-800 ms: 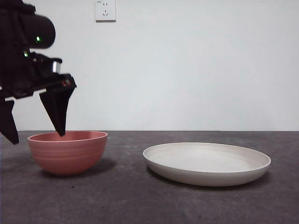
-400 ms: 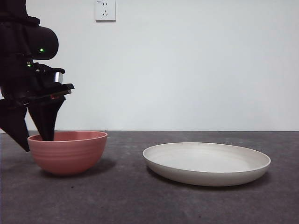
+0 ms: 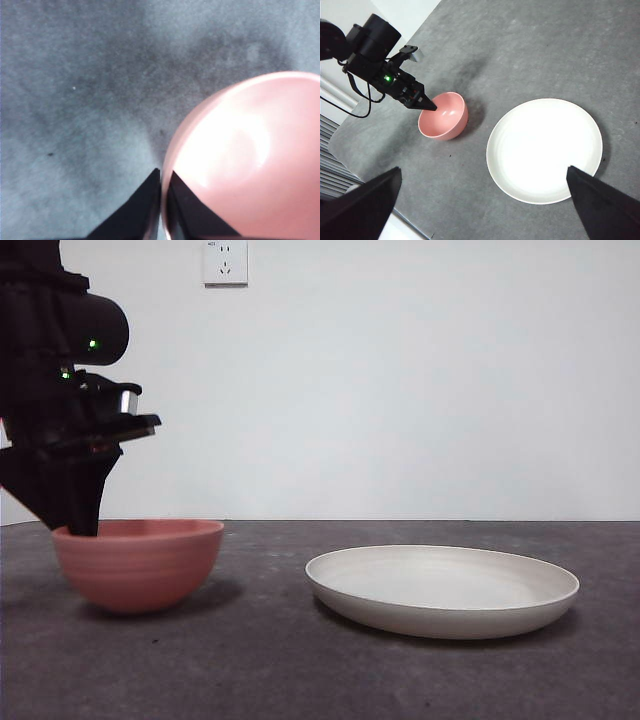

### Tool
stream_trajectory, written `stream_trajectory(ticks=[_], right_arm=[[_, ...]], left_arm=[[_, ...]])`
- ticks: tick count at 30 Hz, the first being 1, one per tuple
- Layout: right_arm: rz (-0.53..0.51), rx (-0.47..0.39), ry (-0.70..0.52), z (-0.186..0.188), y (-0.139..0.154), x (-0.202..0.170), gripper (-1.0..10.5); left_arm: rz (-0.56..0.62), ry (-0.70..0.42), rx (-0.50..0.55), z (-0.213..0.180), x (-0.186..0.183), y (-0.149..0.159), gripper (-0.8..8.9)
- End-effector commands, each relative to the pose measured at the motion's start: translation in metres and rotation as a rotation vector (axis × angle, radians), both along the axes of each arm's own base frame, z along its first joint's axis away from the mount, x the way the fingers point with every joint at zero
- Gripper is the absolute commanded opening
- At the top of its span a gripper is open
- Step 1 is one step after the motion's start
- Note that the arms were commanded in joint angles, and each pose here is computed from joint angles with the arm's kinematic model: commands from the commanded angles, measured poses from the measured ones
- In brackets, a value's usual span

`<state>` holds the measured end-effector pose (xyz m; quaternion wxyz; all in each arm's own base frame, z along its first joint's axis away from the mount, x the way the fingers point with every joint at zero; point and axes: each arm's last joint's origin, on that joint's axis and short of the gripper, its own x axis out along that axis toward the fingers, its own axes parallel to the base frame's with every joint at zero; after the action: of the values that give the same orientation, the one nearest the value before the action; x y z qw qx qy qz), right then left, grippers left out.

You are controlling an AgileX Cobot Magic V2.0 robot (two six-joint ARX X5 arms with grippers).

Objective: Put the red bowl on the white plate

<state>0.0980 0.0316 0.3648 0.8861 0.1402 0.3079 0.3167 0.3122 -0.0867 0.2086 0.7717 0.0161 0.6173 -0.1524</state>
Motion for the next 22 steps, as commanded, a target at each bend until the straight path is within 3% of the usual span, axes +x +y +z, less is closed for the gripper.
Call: stream_trajectory(ticks=[1, 11, 22], right_arm=[[0.009, 0.0, -0.024, 0.006, 0.0, 0.0, 5.8], [0.01, 0.0, -0.023, 0.006, 0.0, 0.0, 5.8], [0.01, 0.0, -0.024, 0.005, 0.0, 0.0, 5.8]], left_arm=[[-0.012, -0.026, -0.014, 0.015, 0.009, -0.009, 0.15], [-0.158, -0.087, -0.051, 0.057, 0.0, -0.072, 0.15], [-0.343, -0.071, -0.062, 0.047, 0.015, -0.177, 0.15]])
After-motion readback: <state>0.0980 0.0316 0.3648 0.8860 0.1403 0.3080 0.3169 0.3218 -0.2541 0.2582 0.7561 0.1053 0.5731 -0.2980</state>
